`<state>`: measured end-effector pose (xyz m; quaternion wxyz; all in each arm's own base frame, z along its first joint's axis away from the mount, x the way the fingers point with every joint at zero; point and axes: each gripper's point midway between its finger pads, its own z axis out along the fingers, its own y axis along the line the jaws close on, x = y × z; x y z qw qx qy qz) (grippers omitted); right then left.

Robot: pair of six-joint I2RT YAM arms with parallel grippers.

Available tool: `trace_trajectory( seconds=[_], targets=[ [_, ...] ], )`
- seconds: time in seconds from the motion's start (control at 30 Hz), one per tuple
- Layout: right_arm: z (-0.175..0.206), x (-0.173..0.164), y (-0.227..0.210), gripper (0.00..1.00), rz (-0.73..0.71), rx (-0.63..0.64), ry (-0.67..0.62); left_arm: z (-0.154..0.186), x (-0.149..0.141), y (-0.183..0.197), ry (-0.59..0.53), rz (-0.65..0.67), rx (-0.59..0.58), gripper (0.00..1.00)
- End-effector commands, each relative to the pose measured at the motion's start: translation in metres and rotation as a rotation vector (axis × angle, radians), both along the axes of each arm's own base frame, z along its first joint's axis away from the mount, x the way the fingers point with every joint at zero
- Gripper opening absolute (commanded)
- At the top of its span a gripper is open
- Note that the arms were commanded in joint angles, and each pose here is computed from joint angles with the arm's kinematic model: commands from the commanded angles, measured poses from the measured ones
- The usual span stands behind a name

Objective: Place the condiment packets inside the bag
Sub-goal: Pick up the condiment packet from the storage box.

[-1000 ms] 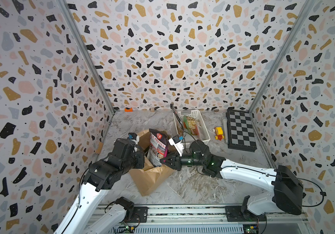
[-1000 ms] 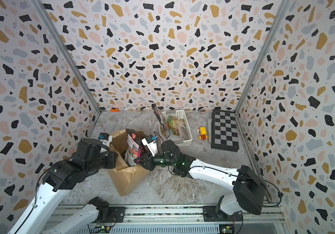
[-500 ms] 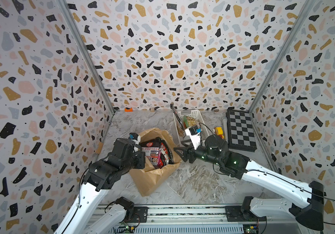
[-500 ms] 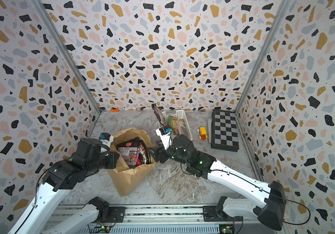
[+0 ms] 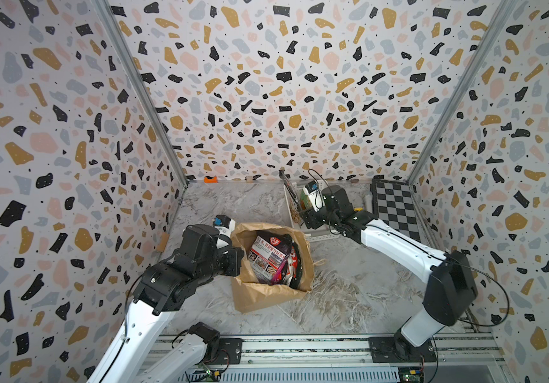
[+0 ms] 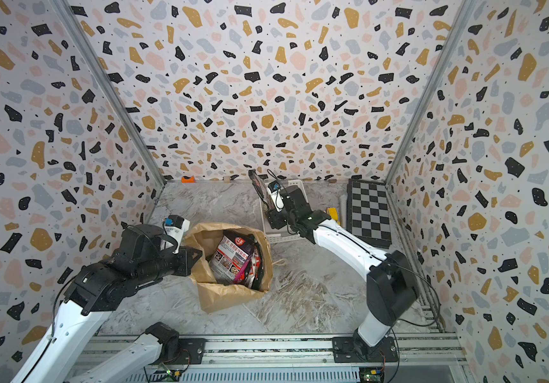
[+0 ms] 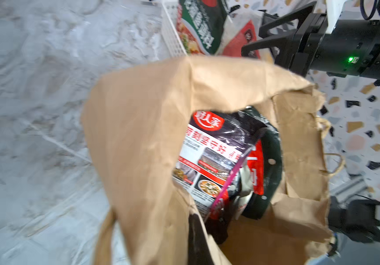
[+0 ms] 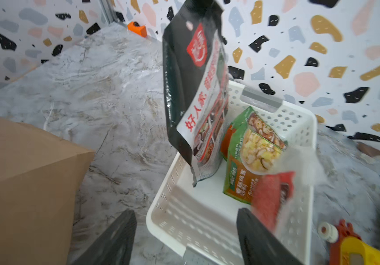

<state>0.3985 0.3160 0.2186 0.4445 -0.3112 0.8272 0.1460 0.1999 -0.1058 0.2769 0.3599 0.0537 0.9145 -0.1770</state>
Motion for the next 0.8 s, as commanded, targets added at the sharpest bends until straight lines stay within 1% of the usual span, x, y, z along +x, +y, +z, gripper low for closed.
trace_trajectory(
  seconds=[0.0,0.07,0.2,0.27,0.33,0.43,0.53,0.6,0.7,0.77],
  targets=[
    [-0.001,0.016,0.025,0.76,0.093,-0.036,-0.039,0.004,0.009,0.047,-0.096,0.191,0.165,0.00],
    [-0.008,0.035,0.030,0.76,0.055,-0.053,-0.055,0.005,0.005,0.052,-0.104,0.199,0.180,0.00],
    [-0.023,0.071,0.033,0.74,-0.031,-0.066,-0.083,0.016,0.000,0.052,-0.140,0.184,0.161,0.00],
    [-0.028,0.081,0.033,0.71,-0.051,-0.057,-0.082,0.019,-0.001,0.053,-0.150,0.183,0.155,0.00],
    [-0.031,0.088,0.036,0.66,-0.053,-0.043,-0.089,0.018,-0.002,0.053,-0.150,0.186,0.154,0.00],
    [-0.040,0.093,0.039,0.49,-0.045,-0.040,-0.088,0.012,-0.001,0.053,-0.139,0.189,0.155,0.00],
    [-0.034,0.098,0.036,0.21,-0.063,-0.037,-0.130,0.008,-0.002,0.052,-0.131,0.187,0.153,0.00],
    [-0.026,0.098,0.032,0.01,-0.074,-0.037,-0.161,0.009,-0.002,0.052,-0.137,0.187,0.150,0.00],
    [-0.005,0.096,0.022,0.00,-0.095,-0.023,-0.216,0.011,-0.001,0.050,-0.144,0.179,0.136,0.00],
    [0.016,0.090,0.016,0.00,-0.098,0.002,-0.259,0.013,0.000,0.043,-0.144,0.160,0.109,0.00]
  ],
)
